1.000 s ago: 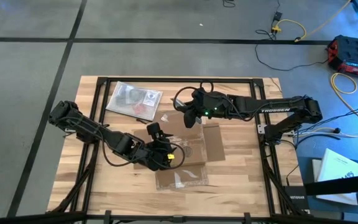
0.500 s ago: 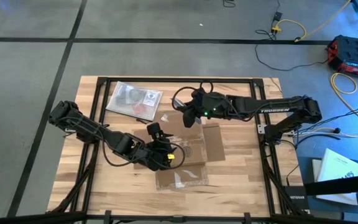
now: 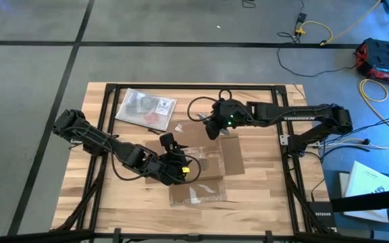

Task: Unpack boxes
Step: Break down the box until it is fully flat

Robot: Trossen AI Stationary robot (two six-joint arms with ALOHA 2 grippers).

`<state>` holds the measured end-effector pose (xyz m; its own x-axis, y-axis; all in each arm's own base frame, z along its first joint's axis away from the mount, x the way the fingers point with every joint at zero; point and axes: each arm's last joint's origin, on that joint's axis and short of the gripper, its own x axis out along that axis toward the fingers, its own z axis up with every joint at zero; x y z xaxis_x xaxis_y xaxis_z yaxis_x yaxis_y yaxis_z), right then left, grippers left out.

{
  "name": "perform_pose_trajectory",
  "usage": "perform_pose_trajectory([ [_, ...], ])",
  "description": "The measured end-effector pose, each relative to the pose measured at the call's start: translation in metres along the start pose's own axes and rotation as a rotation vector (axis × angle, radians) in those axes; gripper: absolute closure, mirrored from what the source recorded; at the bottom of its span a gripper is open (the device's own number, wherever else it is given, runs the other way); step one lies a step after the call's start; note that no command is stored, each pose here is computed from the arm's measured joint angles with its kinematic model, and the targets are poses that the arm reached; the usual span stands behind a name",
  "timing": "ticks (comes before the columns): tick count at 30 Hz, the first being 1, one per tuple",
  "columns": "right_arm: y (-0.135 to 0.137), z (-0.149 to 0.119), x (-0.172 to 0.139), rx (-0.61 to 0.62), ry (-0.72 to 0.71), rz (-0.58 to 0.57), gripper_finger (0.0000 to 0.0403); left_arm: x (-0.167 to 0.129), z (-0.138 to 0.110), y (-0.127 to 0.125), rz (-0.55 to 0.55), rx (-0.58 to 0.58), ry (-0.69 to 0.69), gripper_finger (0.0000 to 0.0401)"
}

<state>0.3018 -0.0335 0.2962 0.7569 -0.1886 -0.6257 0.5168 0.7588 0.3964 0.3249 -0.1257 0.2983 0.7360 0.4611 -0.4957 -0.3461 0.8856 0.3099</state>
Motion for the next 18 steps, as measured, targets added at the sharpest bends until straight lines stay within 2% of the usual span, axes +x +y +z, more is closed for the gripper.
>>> perform_pose_trajectory([
  [6,-0.034,-0.026,-0.023,-0.011,0.045,0.047,0.0345,0.000,0.000,0.000,0.000,0.000,0.000,0.0162],
  [9,-0.051,-0.041,-0.037,0.064,0.045,0.141,0.0345,0.000,0.000,0.000,0.000,0.000,0.000,0.0162],
  [12,-0.057,-0.052,-0.054,0.126,0.014,0.196,0.0345,0.000,0.000,0.000,0.000,0.000,0.000,0.0162],
  [15,-0.064,-0.063,-0.062,0.179,0.080,0.184,0.0345,0.000,0.000,0.000,0.000,0.000,0.000,0.0162],
  [18,-0.065,-0.071,-0.070,0.178,0.136,0.168,0.0345,0.000,0.000,0.000,0.000,0.000,0.000,0.0162],
])
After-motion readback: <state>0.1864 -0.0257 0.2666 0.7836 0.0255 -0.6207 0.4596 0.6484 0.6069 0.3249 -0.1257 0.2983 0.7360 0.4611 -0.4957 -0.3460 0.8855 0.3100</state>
